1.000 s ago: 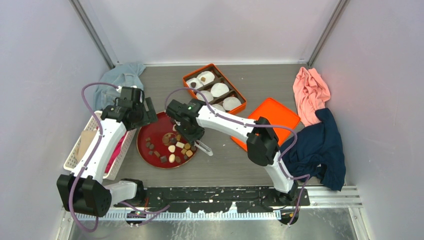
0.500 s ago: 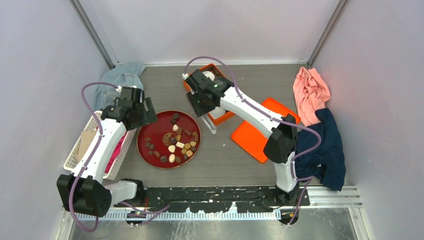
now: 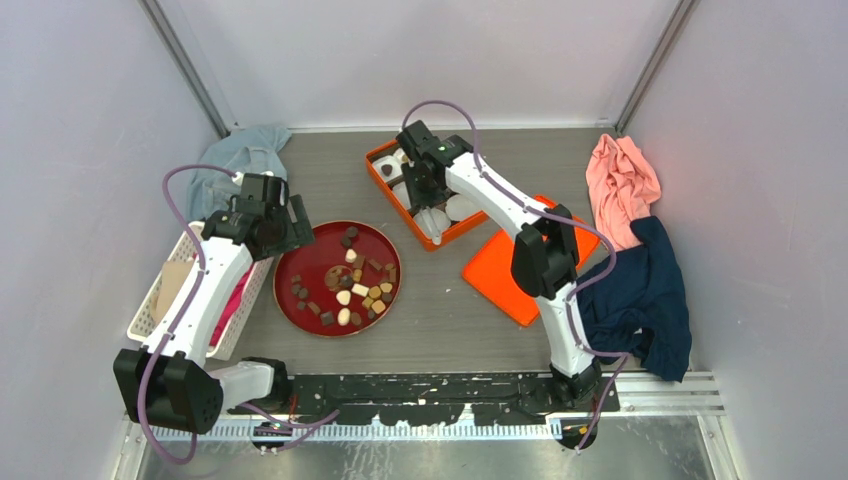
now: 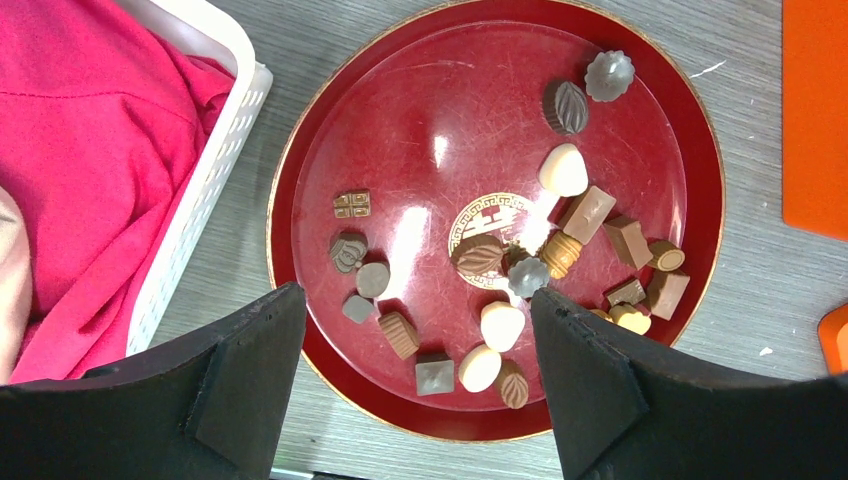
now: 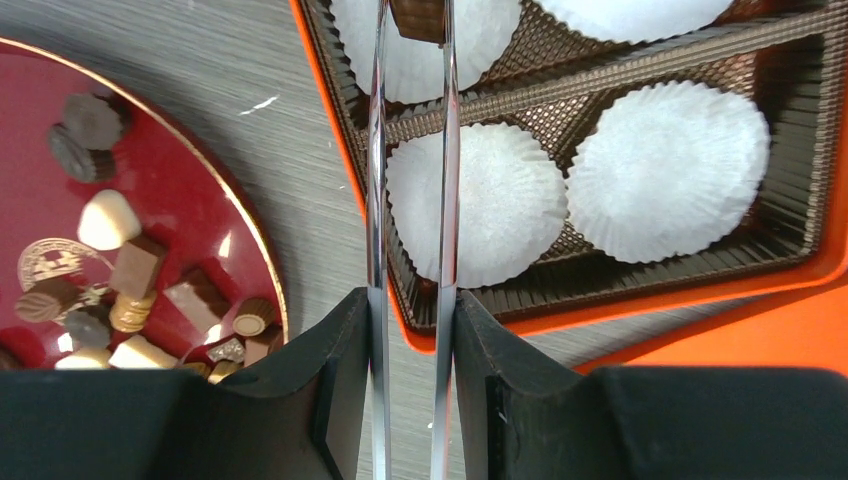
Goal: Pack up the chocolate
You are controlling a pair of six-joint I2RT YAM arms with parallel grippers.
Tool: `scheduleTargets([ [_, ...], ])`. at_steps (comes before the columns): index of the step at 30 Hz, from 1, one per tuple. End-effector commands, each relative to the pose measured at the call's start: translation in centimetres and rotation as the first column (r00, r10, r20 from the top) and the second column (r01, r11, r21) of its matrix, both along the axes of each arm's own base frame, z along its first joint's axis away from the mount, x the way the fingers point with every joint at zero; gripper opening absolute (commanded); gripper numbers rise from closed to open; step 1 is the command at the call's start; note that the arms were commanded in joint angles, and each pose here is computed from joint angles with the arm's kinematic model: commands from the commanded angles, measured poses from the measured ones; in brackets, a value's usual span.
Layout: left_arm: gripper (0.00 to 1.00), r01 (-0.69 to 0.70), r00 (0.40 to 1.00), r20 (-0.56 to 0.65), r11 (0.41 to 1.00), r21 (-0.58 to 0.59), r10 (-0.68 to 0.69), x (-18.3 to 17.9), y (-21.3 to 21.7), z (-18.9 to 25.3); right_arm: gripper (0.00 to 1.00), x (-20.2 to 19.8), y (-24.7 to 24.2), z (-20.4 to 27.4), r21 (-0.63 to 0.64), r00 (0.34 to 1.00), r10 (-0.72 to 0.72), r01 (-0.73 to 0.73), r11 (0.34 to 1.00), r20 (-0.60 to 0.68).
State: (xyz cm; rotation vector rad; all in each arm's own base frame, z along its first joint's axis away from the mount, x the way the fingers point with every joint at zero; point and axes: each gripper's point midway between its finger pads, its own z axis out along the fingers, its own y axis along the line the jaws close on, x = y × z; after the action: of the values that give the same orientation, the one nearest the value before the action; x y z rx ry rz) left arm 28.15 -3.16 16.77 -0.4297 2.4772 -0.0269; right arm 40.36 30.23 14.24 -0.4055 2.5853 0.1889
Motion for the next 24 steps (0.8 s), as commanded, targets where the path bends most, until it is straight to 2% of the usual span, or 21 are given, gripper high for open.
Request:
scheduleTargets([
  [1,0.84,-0.001,0.998,0.070,1.000,-0.014,0.002,0.9,-0.1,1.8,0.03,1.1,1.3,1.3,0.071,0.999,-0.006,0.004,0.997,0.033],
  [9,0.83,0.003,0.998,0.067,1.000,-0.023,-0.002,0.9,-0.3,1.7,0.09,1.1,1.3,-1.4,0.051,1.000,-0.006,0.008,0.999,-0.027],
  [19,0.83,0.006,0.998,0.067,1.000,-0.026,-0.004,1.1,-0.4,1.6,0.29,0.8,1.4,-1.5,0.053,0.999,0.006,-0.004,0.999,-0.042],
  [24,0.83,0.009,0.998,0.070,0.999,-0.032,-0.007,1.3,-0.5,1.7,0.35,1.0,1.1,-0.7,0.049,1.000,0.002,-0.001,0.999,-0.022],
])
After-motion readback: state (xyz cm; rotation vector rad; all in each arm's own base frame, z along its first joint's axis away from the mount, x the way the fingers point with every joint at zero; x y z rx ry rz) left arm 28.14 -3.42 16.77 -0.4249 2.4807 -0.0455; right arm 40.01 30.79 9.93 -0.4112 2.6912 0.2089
